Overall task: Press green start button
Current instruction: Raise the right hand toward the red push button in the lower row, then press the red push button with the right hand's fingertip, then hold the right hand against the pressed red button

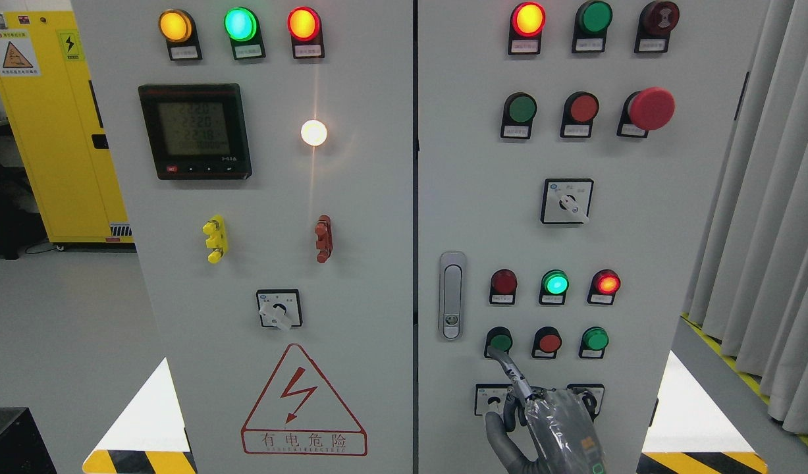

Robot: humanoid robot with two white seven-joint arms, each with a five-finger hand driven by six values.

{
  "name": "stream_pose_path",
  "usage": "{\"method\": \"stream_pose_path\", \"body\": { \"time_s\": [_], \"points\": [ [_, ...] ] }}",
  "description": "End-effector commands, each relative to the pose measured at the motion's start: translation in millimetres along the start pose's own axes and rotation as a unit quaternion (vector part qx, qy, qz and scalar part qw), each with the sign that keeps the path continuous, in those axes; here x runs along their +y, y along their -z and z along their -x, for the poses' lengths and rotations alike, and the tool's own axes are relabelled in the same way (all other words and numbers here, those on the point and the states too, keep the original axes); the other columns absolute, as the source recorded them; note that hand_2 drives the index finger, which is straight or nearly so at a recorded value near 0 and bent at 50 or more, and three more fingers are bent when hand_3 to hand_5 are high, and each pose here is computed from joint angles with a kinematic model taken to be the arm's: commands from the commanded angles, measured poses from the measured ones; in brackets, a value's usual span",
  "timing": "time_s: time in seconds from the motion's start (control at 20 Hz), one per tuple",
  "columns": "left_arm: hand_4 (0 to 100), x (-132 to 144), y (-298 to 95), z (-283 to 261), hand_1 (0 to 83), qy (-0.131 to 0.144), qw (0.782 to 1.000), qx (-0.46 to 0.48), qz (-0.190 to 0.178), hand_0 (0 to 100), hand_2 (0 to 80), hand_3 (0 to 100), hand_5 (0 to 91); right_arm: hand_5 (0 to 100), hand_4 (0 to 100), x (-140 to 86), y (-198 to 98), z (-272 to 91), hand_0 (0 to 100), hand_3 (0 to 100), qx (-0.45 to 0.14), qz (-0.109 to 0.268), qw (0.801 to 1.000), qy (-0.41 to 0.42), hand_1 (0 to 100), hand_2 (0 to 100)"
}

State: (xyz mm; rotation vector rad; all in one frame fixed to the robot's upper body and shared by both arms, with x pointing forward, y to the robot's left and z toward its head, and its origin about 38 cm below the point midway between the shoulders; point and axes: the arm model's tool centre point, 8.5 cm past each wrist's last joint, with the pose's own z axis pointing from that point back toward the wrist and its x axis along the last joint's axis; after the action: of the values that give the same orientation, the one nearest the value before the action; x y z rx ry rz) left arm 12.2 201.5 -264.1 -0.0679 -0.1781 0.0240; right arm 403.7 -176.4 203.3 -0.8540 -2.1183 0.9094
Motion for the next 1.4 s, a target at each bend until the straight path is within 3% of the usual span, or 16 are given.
{"method": "stream_pose_path", "body": {
  "time_s": [0.0, 1.35],
  "points": [
    [0, 0.1, -0.2, 1.1, 55.6, 0.000, 1.000, 0.001, 0.000, 12, 0.0, 0, 0.0, 100, 93, 8.8, -0.4, 12.7, 72, 87, 0.017, -0.012, 1.000, 0.003, 94, 0],
    [0, 0.0, 0.0, 0.2, 55.6, 0.000, 1.000, 0.001, 0.000, 12, 0.0, 0, 0.0, 100, 94, 1.9, 7.0, 20.9, 77, 87, 0.024, -0.004, 1.000, 0.002, 94, 0]
  ]
}}
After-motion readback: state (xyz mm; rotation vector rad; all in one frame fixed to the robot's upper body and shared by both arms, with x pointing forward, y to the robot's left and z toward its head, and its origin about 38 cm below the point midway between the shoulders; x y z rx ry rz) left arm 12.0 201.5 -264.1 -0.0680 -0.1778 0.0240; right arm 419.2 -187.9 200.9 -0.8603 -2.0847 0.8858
